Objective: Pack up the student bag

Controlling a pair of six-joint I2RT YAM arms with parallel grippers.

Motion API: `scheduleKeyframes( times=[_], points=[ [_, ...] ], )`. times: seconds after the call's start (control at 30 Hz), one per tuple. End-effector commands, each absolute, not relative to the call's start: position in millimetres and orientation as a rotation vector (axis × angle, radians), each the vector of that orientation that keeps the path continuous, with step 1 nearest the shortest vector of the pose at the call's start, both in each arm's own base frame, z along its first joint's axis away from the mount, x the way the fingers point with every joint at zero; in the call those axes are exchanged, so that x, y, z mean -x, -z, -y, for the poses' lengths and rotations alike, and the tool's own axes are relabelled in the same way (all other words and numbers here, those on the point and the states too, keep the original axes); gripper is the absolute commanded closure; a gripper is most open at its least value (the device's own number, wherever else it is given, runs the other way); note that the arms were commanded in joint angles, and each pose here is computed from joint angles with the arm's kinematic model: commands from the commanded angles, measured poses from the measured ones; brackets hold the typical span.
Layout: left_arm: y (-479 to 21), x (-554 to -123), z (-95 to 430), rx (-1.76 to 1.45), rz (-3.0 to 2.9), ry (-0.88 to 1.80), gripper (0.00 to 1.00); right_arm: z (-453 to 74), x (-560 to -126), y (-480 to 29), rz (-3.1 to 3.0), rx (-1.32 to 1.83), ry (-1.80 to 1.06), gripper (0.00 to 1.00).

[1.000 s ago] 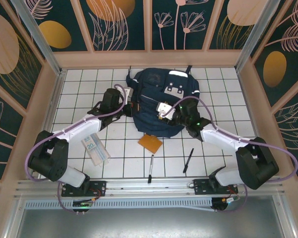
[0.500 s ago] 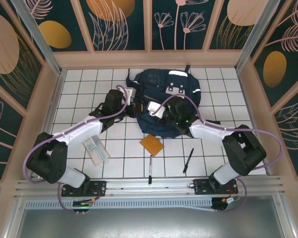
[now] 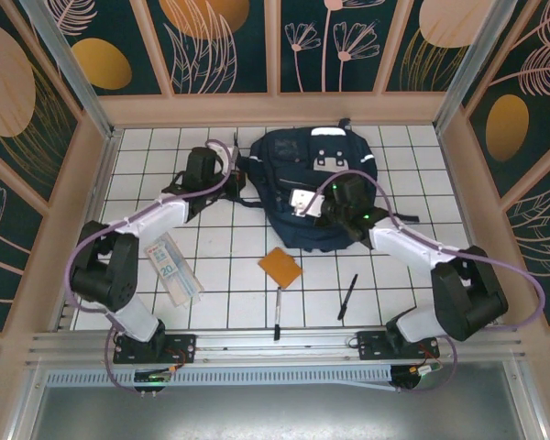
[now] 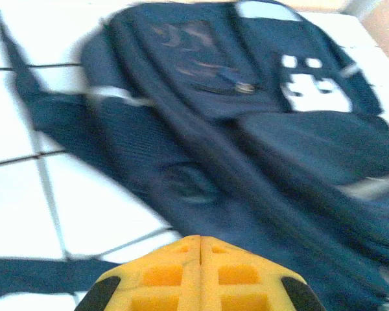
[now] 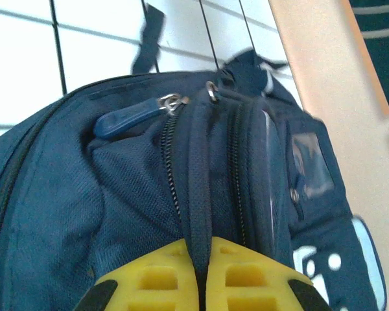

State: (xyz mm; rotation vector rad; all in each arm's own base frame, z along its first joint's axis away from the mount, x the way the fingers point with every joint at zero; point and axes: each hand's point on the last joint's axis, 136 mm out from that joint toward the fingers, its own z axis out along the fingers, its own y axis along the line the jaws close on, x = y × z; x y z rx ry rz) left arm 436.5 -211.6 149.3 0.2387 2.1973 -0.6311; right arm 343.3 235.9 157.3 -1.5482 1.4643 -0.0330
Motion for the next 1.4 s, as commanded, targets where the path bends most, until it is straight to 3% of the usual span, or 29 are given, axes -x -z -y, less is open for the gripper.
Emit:
scheduleKeyframes(
  times=[0.0, 0.1, 0.2, 0.33, 0.47, 0.63, 0.83, 1.03, 1.2, 1.37],
  points=[
    [-129, -456, 196, -0.231, -2.194, 0.524, 1.0, -215, -342, -167, -1.478, 1.569, 0.11, 1.0],
    [-117, -460, 196, -0.219, -2.218, 0.512, 1.0, -205, -338, -162, -1.516, 1.59, 0.117, 1.0],
    [-136, -441, 235, -0.348, -2.152, 0.804, 1.0, -209, -335, -165, -1.504, 1.574, 0.066, 1.0],
    [-179, -378, 286, -0.685, -1.958, 1.094, 0.61, -219, -336, -192, -1.44, 1.498, -0.011, 1.0],
    [-184, -332, 309, -0.924, -1.851, 1.161, 0.46, -217, -338, -198, -1.432, 1.519, -0.013, 1.0],
    [-175, -327, 327, -0.911, -1.926, 1.241, 0.44, -221, -334, -197, -1.437, 1.534, -0.056, 1.0],
    [-149, -342, 328, -0.93, -1.97, 1.088, 0.45, -224, -330, -198, -1.446, 1.545, -0.096, 1.0],
    [-138, -355, 327, -1.093, -1.838, 0.905, 0.49, -227, -324, -206, -1.427, 1.555, -0.133, 1.0],
    [-144, -343, 339, -1.283, -1.611, 0.906, 0.5, -232, -310, -208, -1.33, 1.611, -0.157, 1.0],
    [-148, -334, 347, -1.374, -1.464, 0.951, 0.59, -233, -309, -205, -1.333, 1.609, -0.17, 1.0]
  ],
)
